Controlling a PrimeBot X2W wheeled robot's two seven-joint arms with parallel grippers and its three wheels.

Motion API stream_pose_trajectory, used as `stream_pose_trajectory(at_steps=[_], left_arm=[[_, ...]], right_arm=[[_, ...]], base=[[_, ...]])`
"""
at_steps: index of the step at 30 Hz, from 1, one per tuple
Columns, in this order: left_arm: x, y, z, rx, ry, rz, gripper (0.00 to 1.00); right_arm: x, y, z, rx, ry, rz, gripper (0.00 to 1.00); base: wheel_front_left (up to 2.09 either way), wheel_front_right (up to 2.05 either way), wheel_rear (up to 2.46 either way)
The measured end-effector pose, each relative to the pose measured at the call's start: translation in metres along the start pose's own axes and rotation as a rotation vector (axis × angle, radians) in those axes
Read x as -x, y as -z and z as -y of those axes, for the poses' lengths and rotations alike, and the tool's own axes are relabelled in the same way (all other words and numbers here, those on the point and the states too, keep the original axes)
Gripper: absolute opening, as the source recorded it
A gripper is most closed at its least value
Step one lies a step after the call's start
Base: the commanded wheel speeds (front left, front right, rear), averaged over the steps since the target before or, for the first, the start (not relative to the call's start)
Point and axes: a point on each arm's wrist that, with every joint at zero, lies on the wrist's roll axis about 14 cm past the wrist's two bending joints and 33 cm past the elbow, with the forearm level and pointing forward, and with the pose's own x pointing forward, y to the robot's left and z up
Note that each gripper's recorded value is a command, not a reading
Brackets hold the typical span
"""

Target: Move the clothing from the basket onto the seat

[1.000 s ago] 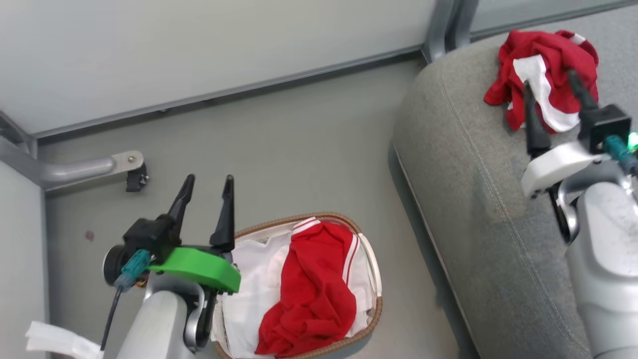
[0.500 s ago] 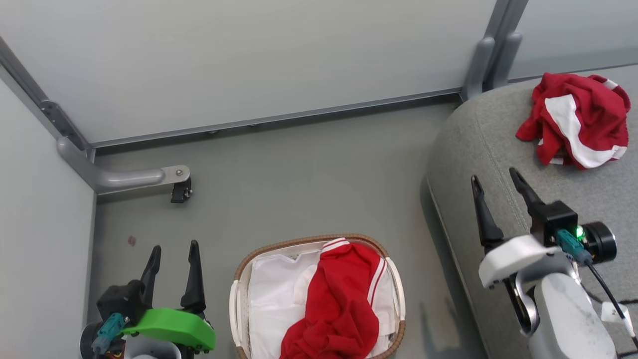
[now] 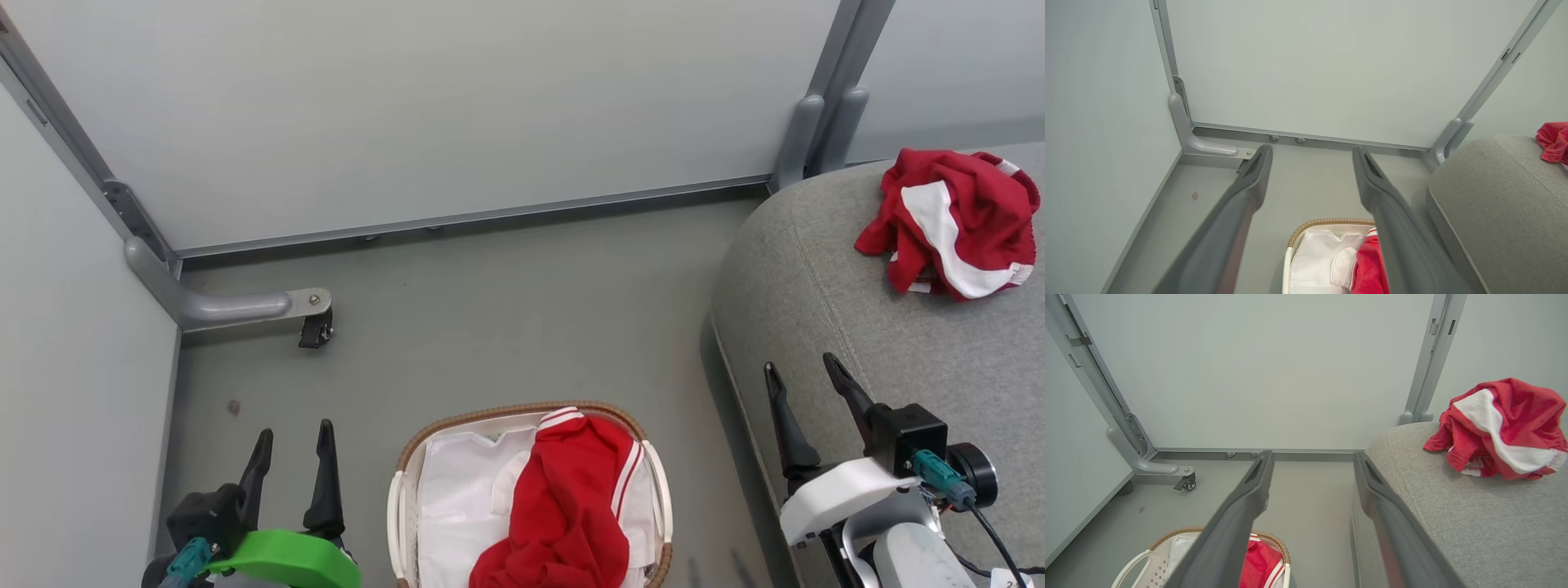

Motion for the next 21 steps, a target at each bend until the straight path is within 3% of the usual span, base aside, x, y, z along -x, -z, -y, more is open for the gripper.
stream_pose_trajectory(at_steps=[21], left_arm=[[-0.0019, 0.0049, 0.005, 0.003, 0.015, -0.015, 1.0]], right_arm=[[0.0008, 0.0007, -0.0012, -0.008, -0.002, -0.001, 1.0]], base=[[0.0, 0.0, 0.0]])
